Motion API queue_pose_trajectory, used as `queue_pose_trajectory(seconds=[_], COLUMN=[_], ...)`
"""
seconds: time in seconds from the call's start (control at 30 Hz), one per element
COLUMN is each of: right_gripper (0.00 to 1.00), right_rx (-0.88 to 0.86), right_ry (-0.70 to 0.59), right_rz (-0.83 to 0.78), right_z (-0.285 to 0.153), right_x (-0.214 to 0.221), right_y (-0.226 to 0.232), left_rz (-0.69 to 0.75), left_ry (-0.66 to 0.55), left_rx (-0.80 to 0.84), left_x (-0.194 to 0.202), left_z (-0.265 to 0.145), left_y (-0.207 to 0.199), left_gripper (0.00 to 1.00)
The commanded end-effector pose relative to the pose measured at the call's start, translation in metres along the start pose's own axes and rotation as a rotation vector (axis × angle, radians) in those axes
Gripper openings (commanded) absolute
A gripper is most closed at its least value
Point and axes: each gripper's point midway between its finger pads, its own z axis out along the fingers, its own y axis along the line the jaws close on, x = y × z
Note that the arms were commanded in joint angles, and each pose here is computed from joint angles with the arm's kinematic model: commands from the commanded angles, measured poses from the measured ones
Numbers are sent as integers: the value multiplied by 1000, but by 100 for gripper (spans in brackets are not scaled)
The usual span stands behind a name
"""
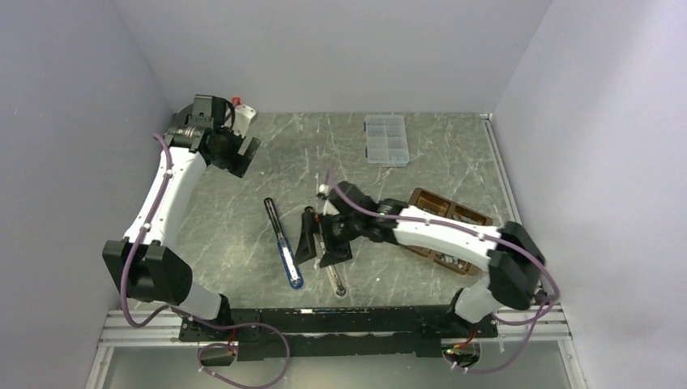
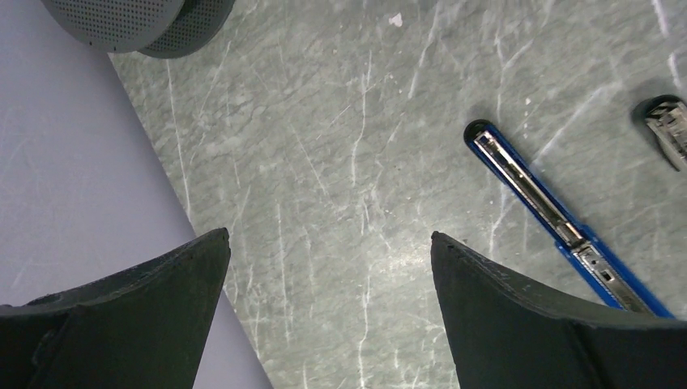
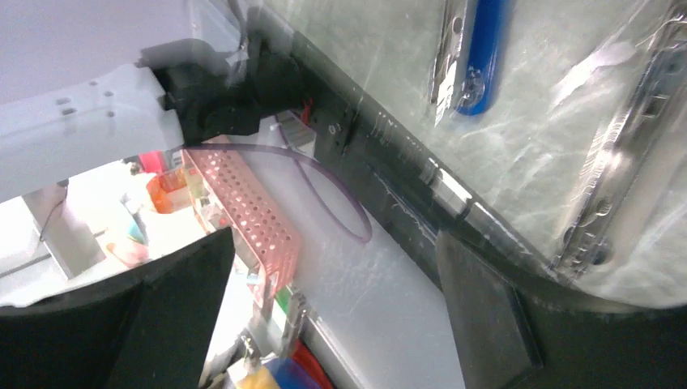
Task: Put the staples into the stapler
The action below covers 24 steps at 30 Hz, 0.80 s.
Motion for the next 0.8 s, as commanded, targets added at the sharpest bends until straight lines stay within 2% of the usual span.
queue_pose_trajectory(seconds=[0.0, 0.03, 0.07, 0.1, 0.2, 0.33, 0.43, 0.5, 0.6, 0.7, 0.77], right_gripper=[100, 100, 100, 100, 100, 100, 100, 100, 100, 100, 100], right_rx=[234, 279, 718, 817, 783, 1002, 1161, 1137, 959, 720, 630], right_ry=[-1220, -1497, -1449, -1460, -1547, -1528, -1513, -1523, -1505, -1357, -1220], right_rz=[81, 185, -296, -415, -465, -655, -697, -703, -621, -602, -607], right_z=[-127, -184, -220, -246, -290, -317, -324, -329, -329, -307, -280], right_x=[-185, -204, -204, -210, -229, -249, -261, -265, -268, -259, -245], right_y=[-49, -67, -89, -90, -71, -56, -60, -63, -70, -66, -66], left_rz=[-86, -91, -93, -95, -95, -96, -92, -91, -86, -82, -82], left_ry=[-146, -158, -168, -177, -190, -189, -196, -196, -193, -193, -188], left_rx=[32, 37, 43, 48, 59, 57, 62, 64, 70, 82, 85], left_x=[-24, -26, -27, -29, -30, -27, -25, -24, -23, -23, -21], left_z=[-30, -33, -36, -39, -44, -46, -46, -47, -47, -48, -45], left_y=[-2, -2, -3, -3, -5, -5, -7, -8, -9, -11, -12], left_gripper=[99, 99, 99, 99, 99, 99, 99, 99, 99, 99, 99])
